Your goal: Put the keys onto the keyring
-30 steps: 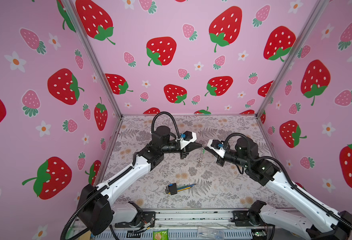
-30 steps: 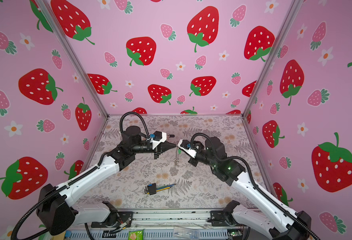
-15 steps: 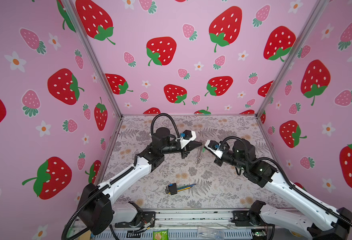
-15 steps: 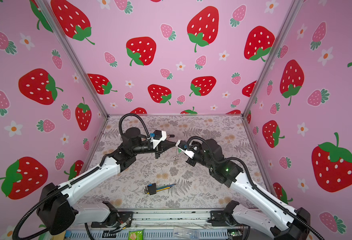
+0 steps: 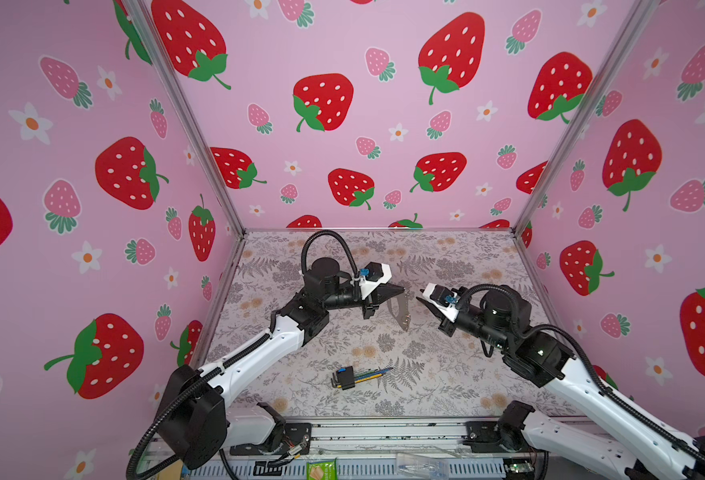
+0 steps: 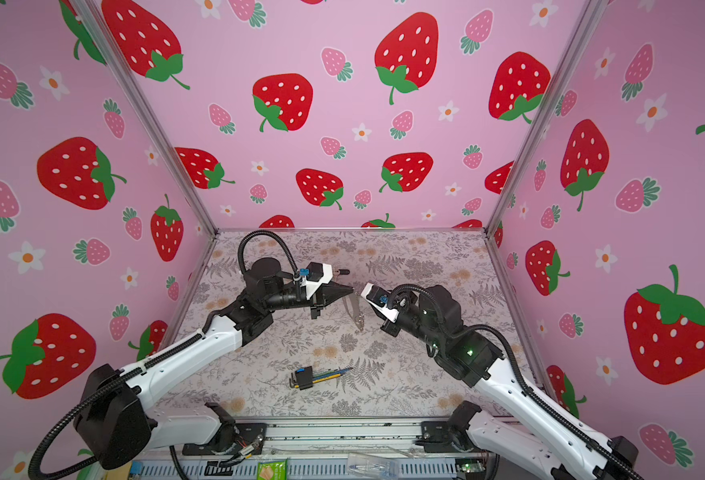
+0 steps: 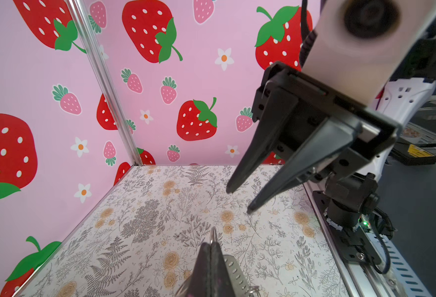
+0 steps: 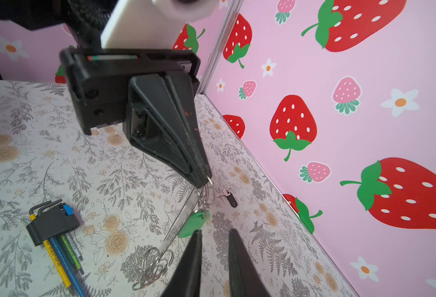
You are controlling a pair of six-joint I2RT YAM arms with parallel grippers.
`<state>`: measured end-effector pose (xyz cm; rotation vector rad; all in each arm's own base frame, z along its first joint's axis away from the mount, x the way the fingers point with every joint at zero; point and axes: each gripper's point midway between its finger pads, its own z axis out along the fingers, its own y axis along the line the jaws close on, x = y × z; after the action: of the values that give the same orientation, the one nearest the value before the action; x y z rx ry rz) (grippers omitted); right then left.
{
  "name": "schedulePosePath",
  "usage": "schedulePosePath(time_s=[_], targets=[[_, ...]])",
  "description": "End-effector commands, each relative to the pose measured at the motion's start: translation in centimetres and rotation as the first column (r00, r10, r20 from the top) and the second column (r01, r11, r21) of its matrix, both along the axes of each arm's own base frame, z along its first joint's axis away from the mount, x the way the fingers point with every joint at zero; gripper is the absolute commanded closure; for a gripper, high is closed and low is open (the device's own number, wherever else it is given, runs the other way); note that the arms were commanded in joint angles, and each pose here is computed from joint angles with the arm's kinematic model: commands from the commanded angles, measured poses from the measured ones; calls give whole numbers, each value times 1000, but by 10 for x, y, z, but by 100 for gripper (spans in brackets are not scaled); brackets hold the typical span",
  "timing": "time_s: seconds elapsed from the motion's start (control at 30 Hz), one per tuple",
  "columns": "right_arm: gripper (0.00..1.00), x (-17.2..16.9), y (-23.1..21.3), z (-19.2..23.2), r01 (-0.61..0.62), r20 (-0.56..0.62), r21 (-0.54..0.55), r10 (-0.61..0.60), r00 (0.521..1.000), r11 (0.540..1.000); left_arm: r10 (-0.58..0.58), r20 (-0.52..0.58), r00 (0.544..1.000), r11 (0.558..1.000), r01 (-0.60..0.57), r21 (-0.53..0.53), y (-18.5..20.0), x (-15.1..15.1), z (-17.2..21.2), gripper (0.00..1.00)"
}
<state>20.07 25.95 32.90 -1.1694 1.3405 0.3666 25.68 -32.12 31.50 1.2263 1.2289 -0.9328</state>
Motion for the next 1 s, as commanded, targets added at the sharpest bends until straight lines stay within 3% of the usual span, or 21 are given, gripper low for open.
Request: schedulePosePath(time_s=[0.0, 0.43, 0.7, 0.97], targets=[[79, -4, -4, 2, -17, 6, -8, 17, 1000, 1000, -90, 52, 995, 996, 90, 2, 1, -14, 11, 100], [81, -17, 24, -6, -198, -131, -7, 195, 972, 980, -137, 79, 987, 988, 131, 79, 4, -24, 4, 100], [82, -16, 29, -26, -229, -217, -34, 216, 952, 973, -145, 98, 985, 988, 138, 76, 4, -25, 7, 100], [83, -9, 23, -23, -218, -218, -11, 210, 953, 976, -155, 103, 983, 986, 147, 76, 4, -30, 6, 100]])
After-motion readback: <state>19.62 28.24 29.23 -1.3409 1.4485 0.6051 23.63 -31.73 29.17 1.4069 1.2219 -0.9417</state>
